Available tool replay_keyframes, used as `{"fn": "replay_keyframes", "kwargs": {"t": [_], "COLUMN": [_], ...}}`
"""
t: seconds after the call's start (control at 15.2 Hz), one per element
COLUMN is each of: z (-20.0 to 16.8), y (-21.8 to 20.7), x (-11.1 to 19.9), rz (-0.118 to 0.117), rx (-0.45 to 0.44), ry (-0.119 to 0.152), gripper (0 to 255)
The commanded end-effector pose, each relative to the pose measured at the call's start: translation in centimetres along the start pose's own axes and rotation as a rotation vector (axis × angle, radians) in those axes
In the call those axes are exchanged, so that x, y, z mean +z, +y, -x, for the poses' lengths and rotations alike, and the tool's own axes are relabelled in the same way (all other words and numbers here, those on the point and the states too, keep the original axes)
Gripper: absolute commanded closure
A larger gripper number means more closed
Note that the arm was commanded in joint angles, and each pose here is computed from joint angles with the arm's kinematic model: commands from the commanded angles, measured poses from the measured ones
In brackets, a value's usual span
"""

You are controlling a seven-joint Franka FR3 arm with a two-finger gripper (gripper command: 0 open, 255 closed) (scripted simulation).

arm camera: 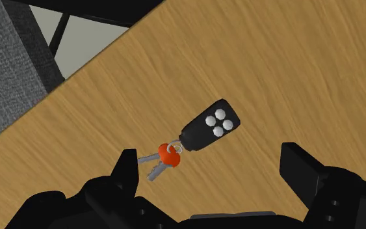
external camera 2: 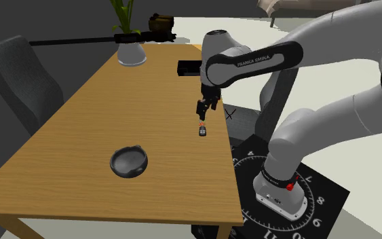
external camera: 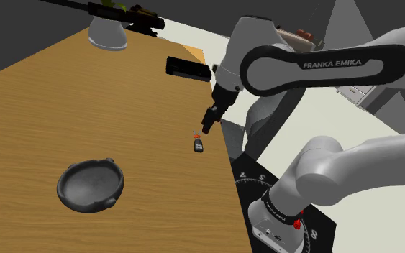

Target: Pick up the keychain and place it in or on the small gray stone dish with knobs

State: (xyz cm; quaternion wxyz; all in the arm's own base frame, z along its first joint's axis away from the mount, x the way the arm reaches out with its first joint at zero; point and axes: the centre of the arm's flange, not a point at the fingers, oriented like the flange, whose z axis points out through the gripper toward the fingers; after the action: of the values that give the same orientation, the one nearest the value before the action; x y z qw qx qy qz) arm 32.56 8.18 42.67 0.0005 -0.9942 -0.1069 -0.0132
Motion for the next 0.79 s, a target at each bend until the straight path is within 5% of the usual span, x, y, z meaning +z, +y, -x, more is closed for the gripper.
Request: {"fn": "replay_keyframes", "kwargs": {"t": [0.0, 0.73], "z": [-0.4, -0.7], "y": [-0.6, -1.3], "x": [2.5, 8.8], "rz": [-0.004, -0.008], "rx": [-0.014, -0.028], "ry": [-0.003, -0.008], "gripper": [0, 0]}}
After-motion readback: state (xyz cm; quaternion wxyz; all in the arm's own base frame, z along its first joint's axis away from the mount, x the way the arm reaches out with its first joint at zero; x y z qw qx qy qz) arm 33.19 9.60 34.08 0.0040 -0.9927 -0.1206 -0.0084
